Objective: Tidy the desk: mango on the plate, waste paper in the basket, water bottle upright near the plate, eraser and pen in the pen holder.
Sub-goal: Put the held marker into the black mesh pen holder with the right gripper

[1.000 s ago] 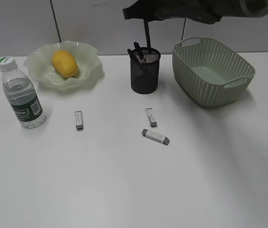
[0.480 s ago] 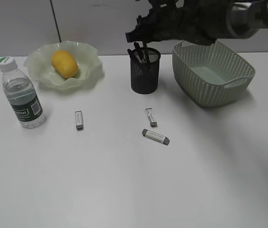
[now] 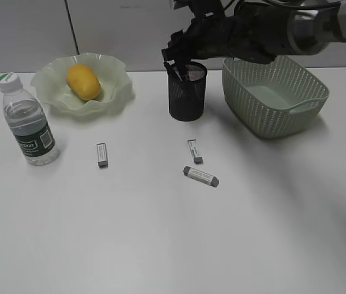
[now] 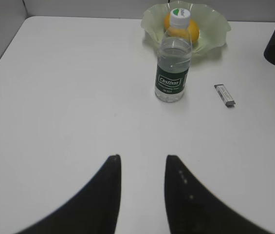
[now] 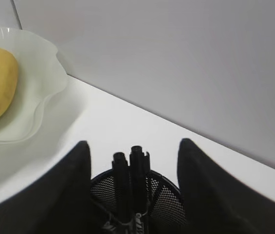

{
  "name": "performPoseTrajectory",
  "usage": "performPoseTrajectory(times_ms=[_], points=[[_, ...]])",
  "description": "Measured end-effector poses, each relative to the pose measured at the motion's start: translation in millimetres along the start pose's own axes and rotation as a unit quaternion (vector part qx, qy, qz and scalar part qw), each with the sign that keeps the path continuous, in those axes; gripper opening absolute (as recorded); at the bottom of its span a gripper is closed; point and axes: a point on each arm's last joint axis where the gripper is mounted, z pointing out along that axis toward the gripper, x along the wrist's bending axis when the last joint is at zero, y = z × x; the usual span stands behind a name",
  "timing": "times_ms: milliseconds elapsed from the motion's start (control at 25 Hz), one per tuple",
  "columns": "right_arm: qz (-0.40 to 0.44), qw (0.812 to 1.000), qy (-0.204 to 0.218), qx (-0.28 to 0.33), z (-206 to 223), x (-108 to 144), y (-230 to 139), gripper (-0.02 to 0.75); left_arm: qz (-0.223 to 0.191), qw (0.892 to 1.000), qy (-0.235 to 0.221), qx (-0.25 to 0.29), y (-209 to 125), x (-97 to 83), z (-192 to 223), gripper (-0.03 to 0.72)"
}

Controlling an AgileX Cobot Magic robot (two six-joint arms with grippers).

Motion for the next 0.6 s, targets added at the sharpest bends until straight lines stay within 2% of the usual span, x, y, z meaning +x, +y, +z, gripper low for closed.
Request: performPoseTrajectory(times_ms=[80,240,440,520,600], points=[[0.001,1.000,-0.002,0.002,0.0,-0.4,-0.4,0.510,0.000,1.000,0.000,0.000,0.0,0.0,0.0,0.239],[0.019,0.999,-0.025,0.007,-6.8,-5.0,6.7,0.541,0.000,1.000,0.000,0.000,0.0,0.0,0.0,0.239],[0.114,0.991,-0.045,-0.051,-51.9,-11.9,62.3,0.545,0.000,1.000,0.000,0.000,0.0,0.0,0.0,0.239],[0.129,0.987,-0.064,-0.070,-75.3,-18.5,83.6,0.545,0.000,1.000,0.000,0.000,0.0,0.0,0.0,0.239],[0.115,0.985,-0.104,-0.072,-98.4,-30.4,99.3,0.545,0.000,1.000,0.000,0.000,0.0,0.0,0.0,0.239]])
